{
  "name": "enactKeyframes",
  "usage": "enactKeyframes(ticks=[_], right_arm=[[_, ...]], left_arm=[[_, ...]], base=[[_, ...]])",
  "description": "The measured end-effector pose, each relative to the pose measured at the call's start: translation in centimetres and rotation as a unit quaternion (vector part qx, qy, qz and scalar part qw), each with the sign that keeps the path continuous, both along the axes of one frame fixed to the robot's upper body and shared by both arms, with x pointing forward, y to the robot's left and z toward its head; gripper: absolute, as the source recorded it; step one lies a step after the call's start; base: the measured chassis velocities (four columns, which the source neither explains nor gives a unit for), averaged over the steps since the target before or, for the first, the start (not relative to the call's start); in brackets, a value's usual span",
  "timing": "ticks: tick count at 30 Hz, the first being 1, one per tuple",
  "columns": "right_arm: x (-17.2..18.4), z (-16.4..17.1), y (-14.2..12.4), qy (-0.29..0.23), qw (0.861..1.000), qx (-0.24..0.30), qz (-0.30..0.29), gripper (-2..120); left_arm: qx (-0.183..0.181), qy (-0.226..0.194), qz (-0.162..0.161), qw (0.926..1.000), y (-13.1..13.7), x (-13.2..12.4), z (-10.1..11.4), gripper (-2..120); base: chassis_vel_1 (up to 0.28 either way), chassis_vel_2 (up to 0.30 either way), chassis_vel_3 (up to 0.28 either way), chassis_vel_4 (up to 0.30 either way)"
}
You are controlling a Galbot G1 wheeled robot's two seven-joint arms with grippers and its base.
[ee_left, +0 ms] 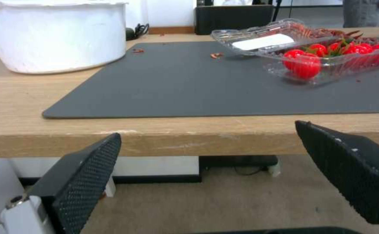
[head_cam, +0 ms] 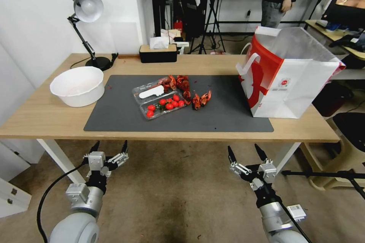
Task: Pick up the trash from the table and place it into the takeout bag.
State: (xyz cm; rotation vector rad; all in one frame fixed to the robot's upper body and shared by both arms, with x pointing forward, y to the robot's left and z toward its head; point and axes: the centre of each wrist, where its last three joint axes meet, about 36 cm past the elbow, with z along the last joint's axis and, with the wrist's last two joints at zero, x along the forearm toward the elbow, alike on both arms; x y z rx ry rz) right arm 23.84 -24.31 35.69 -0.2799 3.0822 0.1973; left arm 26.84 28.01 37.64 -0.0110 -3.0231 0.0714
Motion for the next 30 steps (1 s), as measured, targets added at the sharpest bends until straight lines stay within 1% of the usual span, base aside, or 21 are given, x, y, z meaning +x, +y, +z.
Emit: enactKeyframes(ticks=[30], right_arm=[[0.0,0.0,0.0,0.0,1.0,0.0,0.0,100]], left_arm=[[0.0,0.001,0.0,1.0,0.0,0.0,0.01,100]], base=[[0.0,0.0,0.0,0.0]])
